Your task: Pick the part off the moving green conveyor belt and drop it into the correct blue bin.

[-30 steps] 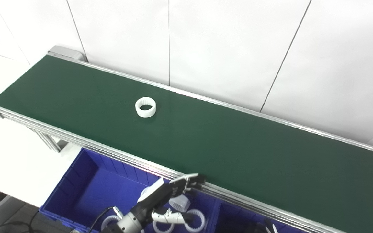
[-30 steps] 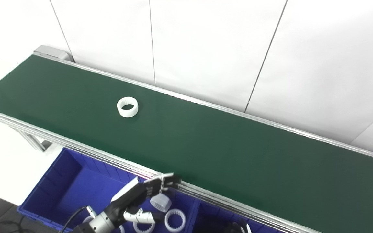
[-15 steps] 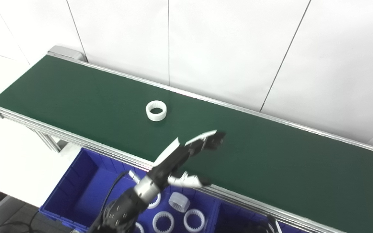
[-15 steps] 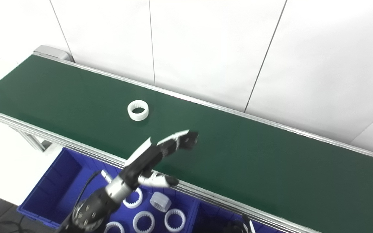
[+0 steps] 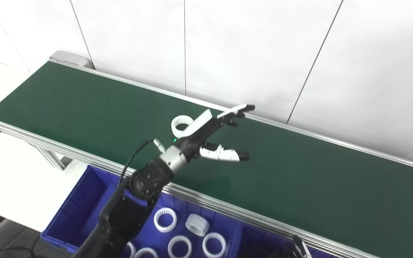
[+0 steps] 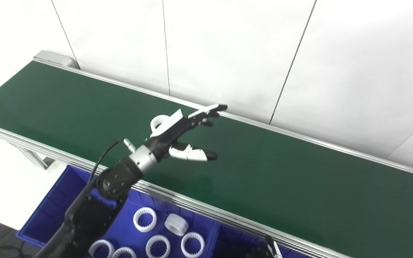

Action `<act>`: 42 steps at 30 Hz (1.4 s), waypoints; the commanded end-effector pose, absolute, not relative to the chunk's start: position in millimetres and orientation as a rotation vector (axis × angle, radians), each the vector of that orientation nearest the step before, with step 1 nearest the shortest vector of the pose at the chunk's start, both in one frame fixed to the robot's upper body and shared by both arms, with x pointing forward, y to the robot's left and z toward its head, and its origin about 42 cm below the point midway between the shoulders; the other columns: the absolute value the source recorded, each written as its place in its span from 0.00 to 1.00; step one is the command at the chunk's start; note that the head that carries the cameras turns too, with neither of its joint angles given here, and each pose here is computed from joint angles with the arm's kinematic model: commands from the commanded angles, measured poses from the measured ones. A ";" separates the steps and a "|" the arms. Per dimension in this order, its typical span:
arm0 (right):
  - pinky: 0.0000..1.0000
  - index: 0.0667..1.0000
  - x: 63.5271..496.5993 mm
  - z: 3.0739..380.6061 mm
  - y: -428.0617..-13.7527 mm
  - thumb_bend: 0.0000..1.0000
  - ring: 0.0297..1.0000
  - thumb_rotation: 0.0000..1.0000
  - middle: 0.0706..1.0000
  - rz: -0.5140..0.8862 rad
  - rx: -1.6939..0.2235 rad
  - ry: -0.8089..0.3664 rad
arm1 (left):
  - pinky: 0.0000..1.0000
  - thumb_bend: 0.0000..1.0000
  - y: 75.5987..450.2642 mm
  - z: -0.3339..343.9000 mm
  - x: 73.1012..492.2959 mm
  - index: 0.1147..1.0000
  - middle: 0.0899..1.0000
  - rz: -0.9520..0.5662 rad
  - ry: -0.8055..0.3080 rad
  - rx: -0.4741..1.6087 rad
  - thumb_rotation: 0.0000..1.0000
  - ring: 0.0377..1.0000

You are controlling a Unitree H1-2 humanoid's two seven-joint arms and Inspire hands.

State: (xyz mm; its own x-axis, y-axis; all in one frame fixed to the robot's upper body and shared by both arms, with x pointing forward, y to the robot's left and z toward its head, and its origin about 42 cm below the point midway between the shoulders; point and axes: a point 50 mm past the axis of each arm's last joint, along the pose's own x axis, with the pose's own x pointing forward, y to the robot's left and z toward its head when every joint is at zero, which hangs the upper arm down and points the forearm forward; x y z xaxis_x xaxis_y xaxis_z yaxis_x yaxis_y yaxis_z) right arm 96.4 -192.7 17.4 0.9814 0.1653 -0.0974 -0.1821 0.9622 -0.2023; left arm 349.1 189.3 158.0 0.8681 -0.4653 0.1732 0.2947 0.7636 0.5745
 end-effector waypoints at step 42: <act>0.70 0.90 95.5 32.3 -186.6 0.84 0.78 0.46 0.82 0.142 -0.170 -0.025 | 0.47 0.55 182.4 85.9 436.9 0.58 0.48 -0.232 -0.165 0.844 0.00 0.52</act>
State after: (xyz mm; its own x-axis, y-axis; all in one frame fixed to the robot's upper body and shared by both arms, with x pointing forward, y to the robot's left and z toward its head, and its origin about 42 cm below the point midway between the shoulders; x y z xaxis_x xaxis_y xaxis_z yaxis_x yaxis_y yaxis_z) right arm 96.6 -187.7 22.3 0.9868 0.1488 -0.0636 -0.1583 0.9691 -0.1893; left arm 426.2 196.4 72.1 0.9702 -0.2420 -0.0081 0.1570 0.6036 0.7817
